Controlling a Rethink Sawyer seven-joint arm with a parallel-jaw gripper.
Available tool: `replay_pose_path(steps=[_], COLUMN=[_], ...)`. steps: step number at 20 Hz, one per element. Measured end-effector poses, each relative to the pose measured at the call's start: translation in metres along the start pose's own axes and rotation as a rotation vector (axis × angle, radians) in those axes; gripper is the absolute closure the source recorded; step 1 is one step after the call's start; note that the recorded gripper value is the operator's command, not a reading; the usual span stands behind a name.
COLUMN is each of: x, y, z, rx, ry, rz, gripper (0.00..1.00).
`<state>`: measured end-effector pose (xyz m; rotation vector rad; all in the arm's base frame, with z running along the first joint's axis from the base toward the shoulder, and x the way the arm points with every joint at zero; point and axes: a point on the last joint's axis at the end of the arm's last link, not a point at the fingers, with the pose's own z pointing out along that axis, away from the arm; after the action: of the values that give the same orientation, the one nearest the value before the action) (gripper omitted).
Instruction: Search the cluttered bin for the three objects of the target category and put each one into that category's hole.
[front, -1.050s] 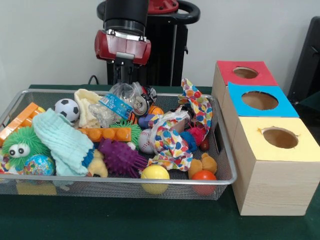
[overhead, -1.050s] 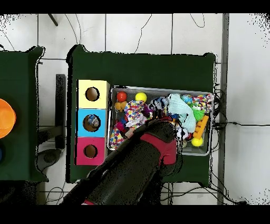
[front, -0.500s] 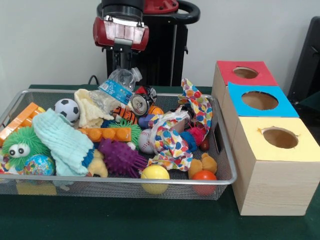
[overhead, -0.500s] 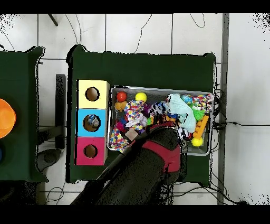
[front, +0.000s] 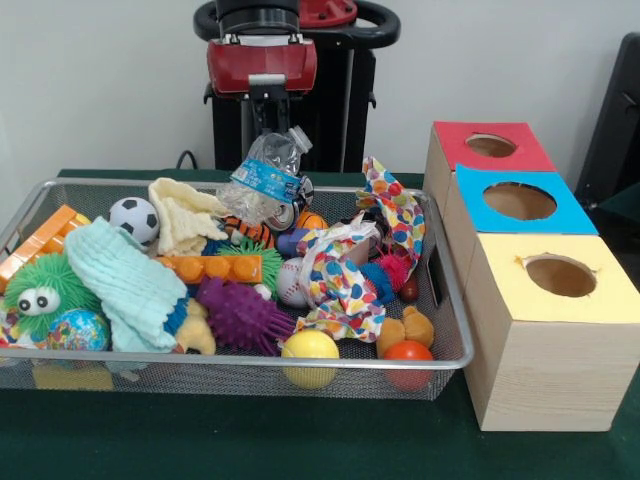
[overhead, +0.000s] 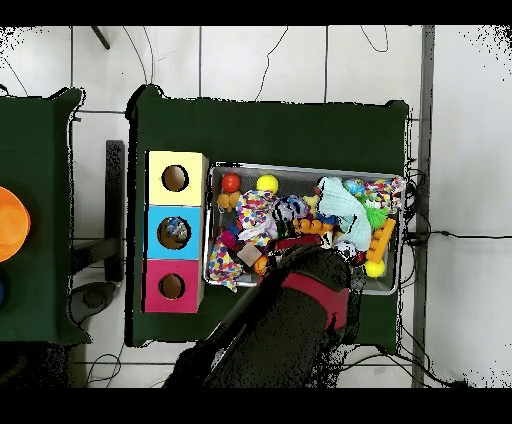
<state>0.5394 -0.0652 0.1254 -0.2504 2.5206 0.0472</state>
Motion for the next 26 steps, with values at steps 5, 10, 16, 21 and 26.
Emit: replay_pose_path(steps=[5, 10, 16, 21, 26], x=[0.003, 0.007, 0.008, 0.009, 0.002], y=[0.006, 0.007, 0.013, 0.02, 0.032], z=[0.002, 0.002, 0.003, -0.006, -0.013], rx=[-0.038, -0.045, -0.065, -0.08, -0.101], ry=[-0.008, -0.005, -0.006, 0.017, 0.032], rz=[0.054, 0.069, 0.072, 0.069, 0.106], gripper=[1.0, 1.0, 1.0, 1.0, 1.0])
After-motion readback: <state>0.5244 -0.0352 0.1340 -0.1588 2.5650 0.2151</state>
